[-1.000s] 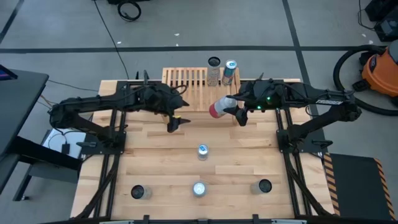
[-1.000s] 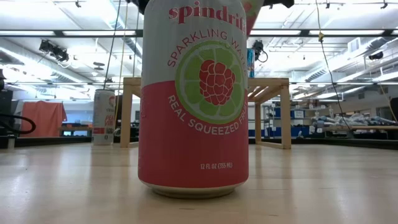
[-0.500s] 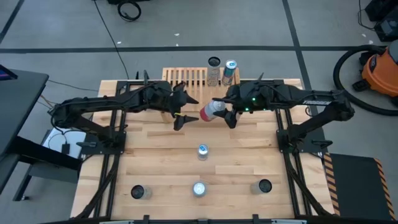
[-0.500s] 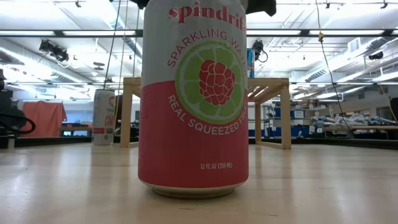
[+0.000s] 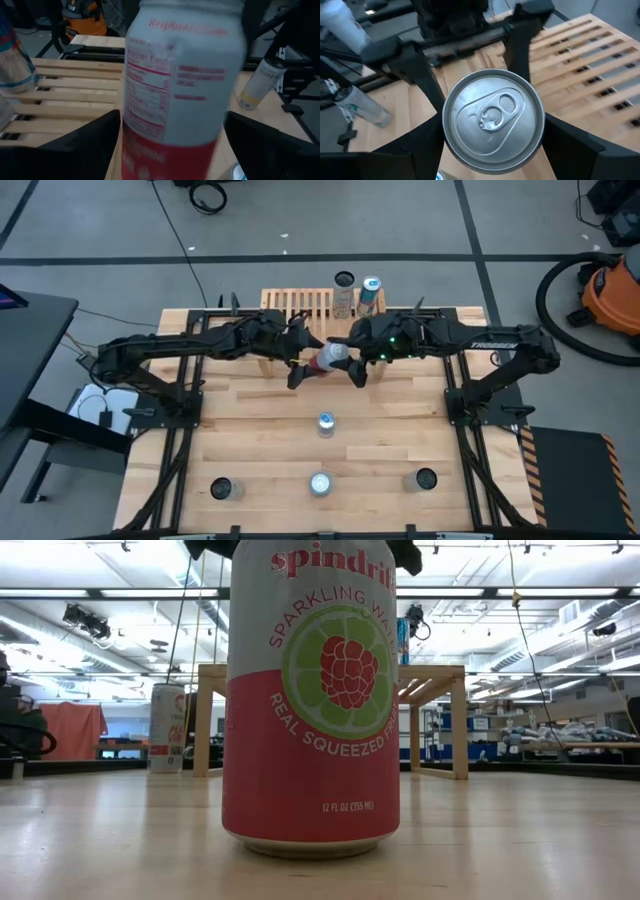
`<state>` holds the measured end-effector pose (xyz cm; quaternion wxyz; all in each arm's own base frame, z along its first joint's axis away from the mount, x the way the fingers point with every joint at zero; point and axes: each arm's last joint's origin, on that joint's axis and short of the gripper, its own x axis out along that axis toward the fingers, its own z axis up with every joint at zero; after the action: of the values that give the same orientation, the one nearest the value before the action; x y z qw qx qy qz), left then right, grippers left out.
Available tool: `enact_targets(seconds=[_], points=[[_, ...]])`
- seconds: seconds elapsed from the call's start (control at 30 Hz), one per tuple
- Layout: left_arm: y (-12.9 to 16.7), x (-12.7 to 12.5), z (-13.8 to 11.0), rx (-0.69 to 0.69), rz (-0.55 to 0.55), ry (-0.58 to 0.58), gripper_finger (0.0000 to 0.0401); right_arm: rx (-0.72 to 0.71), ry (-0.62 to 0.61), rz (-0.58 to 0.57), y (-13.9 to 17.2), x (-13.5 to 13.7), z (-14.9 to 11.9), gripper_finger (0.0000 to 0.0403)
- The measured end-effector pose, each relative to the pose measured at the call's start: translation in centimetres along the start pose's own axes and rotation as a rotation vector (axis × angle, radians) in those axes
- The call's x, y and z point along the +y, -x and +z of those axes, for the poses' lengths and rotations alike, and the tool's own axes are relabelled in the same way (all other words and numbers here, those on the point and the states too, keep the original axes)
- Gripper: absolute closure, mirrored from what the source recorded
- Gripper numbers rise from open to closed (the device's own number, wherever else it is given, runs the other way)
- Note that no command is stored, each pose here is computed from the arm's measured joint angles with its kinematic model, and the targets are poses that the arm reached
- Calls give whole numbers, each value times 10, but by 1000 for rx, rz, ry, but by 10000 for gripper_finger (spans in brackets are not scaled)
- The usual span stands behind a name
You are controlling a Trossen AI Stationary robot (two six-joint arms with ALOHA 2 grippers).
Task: Place canned beverage on shelf
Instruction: Put the top pink and white soda can on the shelf
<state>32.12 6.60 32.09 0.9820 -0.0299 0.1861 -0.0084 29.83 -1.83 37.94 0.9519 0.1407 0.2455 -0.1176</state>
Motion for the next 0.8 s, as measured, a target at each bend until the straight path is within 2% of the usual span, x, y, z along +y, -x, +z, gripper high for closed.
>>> enact_targets(seconds=[0.57,0.8], points=[[-2,3,-2,3,-23,-1,47,-19,2,60,-13,-5,5,108],[-2,3,-1,4,-24,-6,101,-23,10,59,-14,-6,5,105]])
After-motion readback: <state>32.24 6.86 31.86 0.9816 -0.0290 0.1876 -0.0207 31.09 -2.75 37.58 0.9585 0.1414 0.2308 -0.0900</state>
